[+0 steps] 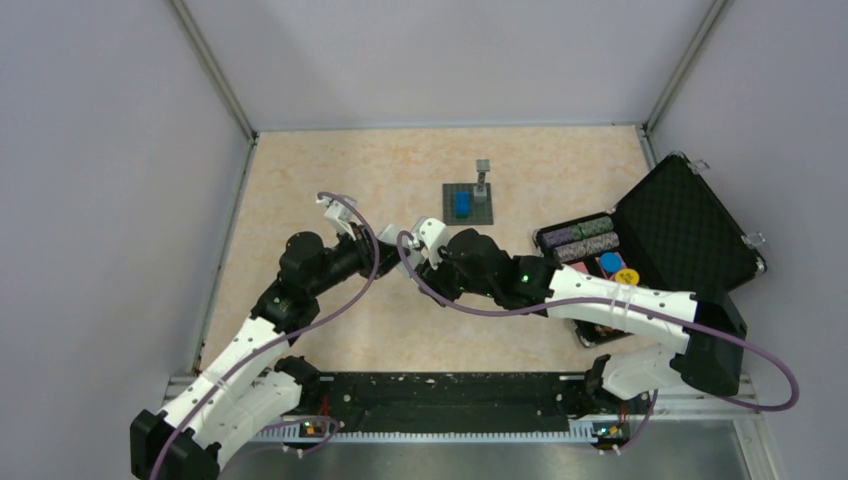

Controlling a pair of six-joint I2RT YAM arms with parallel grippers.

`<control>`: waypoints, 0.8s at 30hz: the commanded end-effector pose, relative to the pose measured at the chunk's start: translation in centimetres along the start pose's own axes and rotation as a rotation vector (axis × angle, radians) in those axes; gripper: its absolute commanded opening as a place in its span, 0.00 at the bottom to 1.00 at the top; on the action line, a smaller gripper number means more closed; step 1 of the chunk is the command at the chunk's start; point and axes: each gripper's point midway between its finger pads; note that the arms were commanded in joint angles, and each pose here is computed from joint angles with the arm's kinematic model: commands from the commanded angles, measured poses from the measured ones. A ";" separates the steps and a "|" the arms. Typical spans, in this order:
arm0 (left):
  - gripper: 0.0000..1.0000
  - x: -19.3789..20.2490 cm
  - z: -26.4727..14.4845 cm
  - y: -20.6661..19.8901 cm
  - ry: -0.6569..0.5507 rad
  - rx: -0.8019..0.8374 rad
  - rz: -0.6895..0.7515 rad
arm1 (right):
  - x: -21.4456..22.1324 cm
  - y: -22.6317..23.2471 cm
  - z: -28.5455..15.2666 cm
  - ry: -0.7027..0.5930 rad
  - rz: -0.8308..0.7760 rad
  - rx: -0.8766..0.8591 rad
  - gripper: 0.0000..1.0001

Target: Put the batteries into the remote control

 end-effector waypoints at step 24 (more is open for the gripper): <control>0.00 -1.1 -0.1 -2.3 -0.008 0.103 0.074 | -3.6 0.3 -0.8 -0.102 0.008 0.014 0.22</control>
Point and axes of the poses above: each gripper's point midway between its finger pads, its own z axis out along the fingers, its own y axis along the line the jaws close on, x = y × z, and after that the axes turned 10 degrees about z, right-handed
